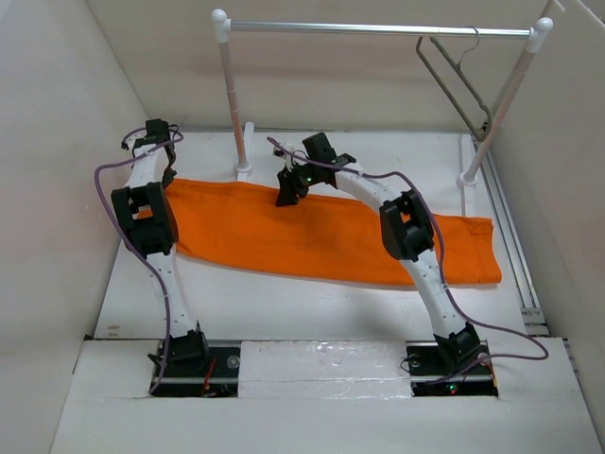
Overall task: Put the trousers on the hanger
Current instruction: Fold the trousers at the center of the board.
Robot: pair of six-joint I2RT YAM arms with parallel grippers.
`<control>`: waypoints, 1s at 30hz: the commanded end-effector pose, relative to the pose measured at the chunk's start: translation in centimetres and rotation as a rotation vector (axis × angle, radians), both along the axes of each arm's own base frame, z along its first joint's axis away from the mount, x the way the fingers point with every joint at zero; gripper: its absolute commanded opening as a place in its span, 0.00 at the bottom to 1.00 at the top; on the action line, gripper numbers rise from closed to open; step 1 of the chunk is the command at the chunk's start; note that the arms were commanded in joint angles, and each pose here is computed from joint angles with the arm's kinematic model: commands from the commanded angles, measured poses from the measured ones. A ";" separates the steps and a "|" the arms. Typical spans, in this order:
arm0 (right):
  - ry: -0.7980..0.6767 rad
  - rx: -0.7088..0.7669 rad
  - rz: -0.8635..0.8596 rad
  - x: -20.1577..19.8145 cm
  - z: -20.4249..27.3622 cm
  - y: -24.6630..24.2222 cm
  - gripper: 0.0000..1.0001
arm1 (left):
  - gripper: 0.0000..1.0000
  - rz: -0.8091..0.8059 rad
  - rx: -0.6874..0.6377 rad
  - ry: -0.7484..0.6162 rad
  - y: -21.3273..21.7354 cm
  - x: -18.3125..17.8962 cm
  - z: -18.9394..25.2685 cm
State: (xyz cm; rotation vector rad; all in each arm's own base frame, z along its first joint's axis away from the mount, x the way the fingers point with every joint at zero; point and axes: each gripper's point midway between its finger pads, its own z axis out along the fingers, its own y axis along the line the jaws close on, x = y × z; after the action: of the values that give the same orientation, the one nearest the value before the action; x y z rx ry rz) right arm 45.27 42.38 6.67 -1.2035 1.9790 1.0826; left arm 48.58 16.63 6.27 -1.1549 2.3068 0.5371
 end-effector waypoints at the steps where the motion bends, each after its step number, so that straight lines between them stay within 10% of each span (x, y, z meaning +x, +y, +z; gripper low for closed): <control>1: -0.003 0.031 0.017 -0.5 0.5 0.6 0.50 | 0.00 0.030 0.049 -0.003 1.5 -0.9 2.0; 10: 0.017 0.021 0.016 -0.6 -0.9 0.6 0.47 | 0.00 0.039 0.050 -0.030 1.4 -1.2 3.3; 18: -0.008 0.075 0.023 -0.4 1.1 1.2 0.00 | 0.00 0.047 0.055 -0.073 1.3 -1.5 5.5; 30: -0.074 0.169 -0.052 1.5 7.3 -0.3 0.00 | 0.00 0.094 0.104 -0.150 1.7 -2.8 9.6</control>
State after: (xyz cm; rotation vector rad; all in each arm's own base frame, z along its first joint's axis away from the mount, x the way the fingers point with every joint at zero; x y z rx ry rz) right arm 44.55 42.02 5.78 -1.1229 2.0128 1.1490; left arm 46.38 16.95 11.28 -1.1848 2.2233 0.5484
